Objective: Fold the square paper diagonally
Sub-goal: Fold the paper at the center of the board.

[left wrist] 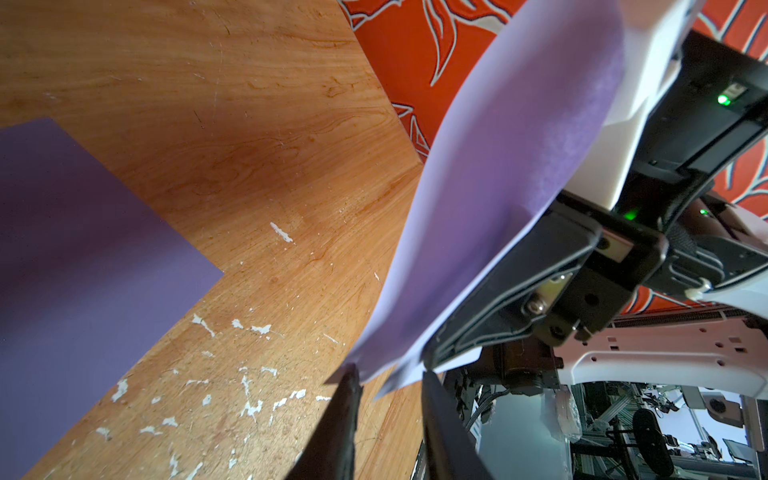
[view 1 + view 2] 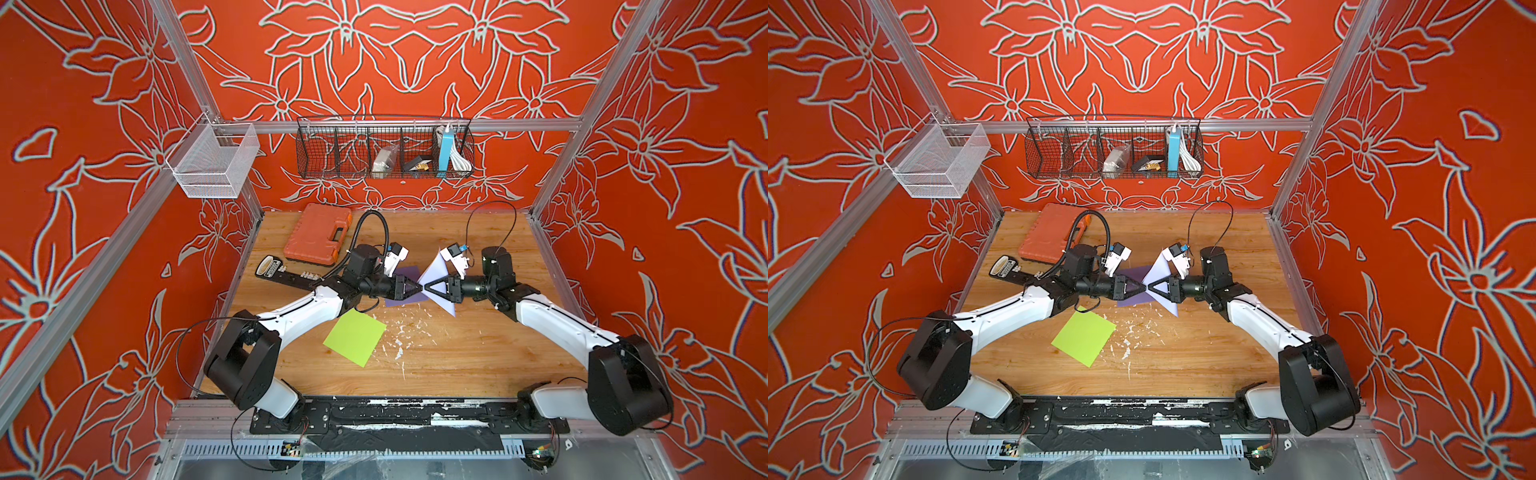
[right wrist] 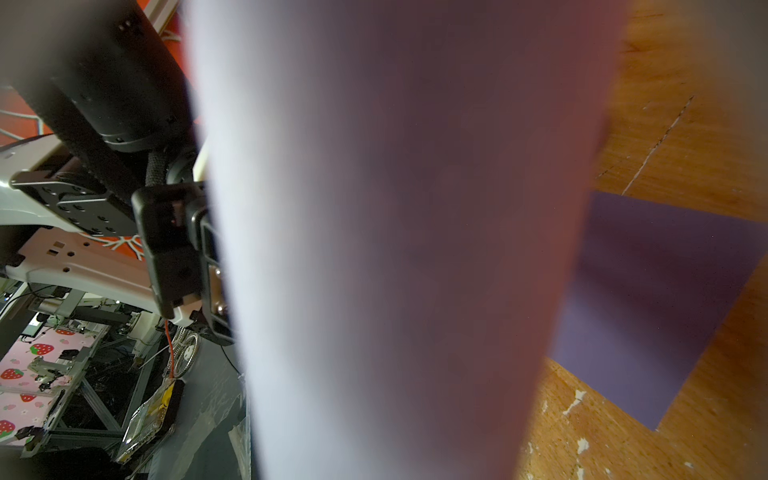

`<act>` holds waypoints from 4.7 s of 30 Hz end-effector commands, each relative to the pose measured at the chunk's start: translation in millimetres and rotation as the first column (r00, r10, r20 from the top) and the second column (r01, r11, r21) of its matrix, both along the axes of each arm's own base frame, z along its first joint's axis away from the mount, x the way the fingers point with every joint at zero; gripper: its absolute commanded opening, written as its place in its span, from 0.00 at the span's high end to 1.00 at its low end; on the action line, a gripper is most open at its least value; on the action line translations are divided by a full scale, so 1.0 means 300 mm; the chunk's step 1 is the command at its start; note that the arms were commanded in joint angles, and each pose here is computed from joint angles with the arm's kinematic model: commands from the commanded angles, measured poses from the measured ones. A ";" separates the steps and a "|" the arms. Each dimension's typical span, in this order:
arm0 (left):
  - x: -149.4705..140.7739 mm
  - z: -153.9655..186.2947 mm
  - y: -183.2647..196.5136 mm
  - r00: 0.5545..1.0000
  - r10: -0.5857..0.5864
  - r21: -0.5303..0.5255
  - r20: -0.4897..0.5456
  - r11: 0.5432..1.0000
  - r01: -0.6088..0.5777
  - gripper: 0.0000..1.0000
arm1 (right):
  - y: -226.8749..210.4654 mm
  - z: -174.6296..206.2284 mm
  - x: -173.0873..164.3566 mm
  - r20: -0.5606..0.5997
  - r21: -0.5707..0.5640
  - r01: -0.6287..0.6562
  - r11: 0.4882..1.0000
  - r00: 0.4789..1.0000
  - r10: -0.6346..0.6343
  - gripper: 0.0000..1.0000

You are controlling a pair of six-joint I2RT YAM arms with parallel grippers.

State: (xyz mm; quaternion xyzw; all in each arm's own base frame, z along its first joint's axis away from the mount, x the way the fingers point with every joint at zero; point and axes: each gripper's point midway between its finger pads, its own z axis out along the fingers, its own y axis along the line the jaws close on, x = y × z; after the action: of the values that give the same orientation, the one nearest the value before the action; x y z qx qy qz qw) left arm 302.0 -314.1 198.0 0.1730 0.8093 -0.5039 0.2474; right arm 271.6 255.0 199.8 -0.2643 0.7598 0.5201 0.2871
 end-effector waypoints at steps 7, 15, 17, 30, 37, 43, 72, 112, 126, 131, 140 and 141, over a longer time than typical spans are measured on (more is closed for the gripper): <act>-0.008 0.046 -0.020 0.999 -0.030 -0.040 0.034 0.999 0.031 0.98 | -0.004 0.016 -0.021 0.011 0.024 -0.015 1.000 1.000 0.014 0.83; -0.008 0.046 0.016 0.998 0.014 0.014 0.058 1.000 -0.015 1.00 | -0.017 0.041 -0.016 0.042 0.014 0.002 1.000 0.999 -0.003 0.83; -0.001 0.035 0.023 0.998 0.030 0.030 0.053 0.999 -0.032 1.00 | -0.019 0.050 -0.015 0.048 0.019 0.006 1.000 0.999 -0.007 0.83; 0.016 0.049 0.023 0.997 0.053 0.021 0.061 0.998 -0.054 1.00 | -0.025 0.049 -0.024 0.038 0.029 0.003 1.000 0.999 -0.004 0.93; 0.015 0.049 0.028 0.996 0.056 0.029 0.063 0.998 -0.058 1.00 | -0.029 0.053 -0.025 0.036 0.030 0.006 1.000 0.999 -0.008 0.89; 0.014 0.049 0.033 0.996 0.062 0.033 0.068 0.997 -0.064 1.00 | -0.032 0.052 -0.029 0.033 0.031 0.008 0.999 0.999 -0.009 0.89; 0.040 0.068 0.066 0.991 0.097 0.045 0.091 0.994 -0.101 1.00 | -0.050 0.059 -0.059 0.022 0.027 0.002 1.000 1.000 -0.003 0.88; 0.051 0.066 0.084 0.989 0.112 0.056 0.101 0.991 -0.118 1.00 | -0.057 0.055 -0.072 0.011 0.032 0.004 0.999 1.000 -0.004 0.90; 0.059 0.071 0.089 0.987 0.120 0.055 0.107 0.990 -0.127 0.95 | -0.063 0.040 -0.065 0.002 0.019 0.021 1.000 1.000 -0.021 0.93; 0.059 0.075 0.102 0.984 0.135 0.063 0.114 0.988 -0.143 0.80 | -0.065 0.010 -0.056 -0.018 0.004 0.032 0.999 0.999 -0.032 0.91; 0.047 0.101 0.152 0.970 0.188 0.085 0.157 0.975 -0.203 0.65 | -0.069 -0.071 -0.021 -0.094 -0.040 0.071 0.997 0.993 -0.075 0.89; 0.044 0.100 0.152 0.970 0.186 0.087 0.158 0.976 -0.202 0.65 | -0.069 -0.081 -0.018 -0.103 -0.046 0.075 0.996 0.991 -0.080 0.89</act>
State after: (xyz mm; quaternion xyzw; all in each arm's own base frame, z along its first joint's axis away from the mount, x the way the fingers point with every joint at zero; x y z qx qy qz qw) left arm 316.8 -275.1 224.8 0.1421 0.8258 -0.4318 0.3339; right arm 263.8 238.2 190.9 -0.2320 0.7786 0.5147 0.2737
